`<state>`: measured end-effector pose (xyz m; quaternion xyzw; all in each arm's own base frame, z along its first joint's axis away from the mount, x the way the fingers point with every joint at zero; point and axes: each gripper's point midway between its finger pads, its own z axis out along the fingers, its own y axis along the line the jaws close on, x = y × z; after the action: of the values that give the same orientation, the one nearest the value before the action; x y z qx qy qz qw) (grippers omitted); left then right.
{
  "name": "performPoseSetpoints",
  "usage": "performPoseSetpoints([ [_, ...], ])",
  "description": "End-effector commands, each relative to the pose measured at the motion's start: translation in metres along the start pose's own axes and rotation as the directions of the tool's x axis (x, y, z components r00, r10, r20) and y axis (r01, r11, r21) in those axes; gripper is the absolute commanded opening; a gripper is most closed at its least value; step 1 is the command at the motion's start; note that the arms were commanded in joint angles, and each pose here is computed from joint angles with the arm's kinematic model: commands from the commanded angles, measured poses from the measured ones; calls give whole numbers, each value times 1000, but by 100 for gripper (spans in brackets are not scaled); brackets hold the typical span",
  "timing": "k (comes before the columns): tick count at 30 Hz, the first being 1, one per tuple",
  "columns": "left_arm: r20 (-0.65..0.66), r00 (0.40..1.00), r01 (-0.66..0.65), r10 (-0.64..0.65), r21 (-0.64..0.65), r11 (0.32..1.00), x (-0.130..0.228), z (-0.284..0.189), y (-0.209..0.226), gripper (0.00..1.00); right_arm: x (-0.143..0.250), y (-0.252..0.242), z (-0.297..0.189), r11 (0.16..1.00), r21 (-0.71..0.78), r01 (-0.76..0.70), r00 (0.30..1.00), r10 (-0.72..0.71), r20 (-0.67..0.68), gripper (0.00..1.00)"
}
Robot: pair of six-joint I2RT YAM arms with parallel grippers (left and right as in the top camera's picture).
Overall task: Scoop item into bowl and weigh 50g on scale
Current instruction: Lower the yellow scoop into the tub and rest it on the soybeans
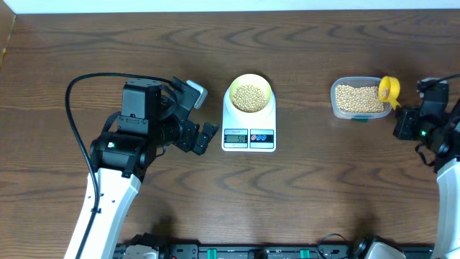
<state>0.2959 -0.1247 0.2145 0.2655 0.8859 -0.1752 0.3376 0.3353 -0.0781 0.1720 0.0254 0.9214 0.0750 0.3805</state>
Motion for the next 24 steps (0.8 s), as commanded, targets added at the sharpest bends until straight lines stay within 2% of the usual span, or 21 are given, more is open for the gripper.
performPoseSetpoints([
  [1,6,1000,3,-3,8,1000,-2,-1,-1,100,-10,8,0,998,-11,65,997,-64,31,1],
  [11,6,1000,3,-3,8,1000,-2,-1,-1,100,-6,9,5,988,10,156,988,-156,6,1],
  [19,6,1000,3,-3,8,1000,-2,-1,-1,100,-1,19,9,946,-12,323,946,-323,-19,1],
  [24,6,1000,3,-3,8,1000,-2,-1,-1,100,3,-4,7,939,109,326,944,-318,-87,1],
])
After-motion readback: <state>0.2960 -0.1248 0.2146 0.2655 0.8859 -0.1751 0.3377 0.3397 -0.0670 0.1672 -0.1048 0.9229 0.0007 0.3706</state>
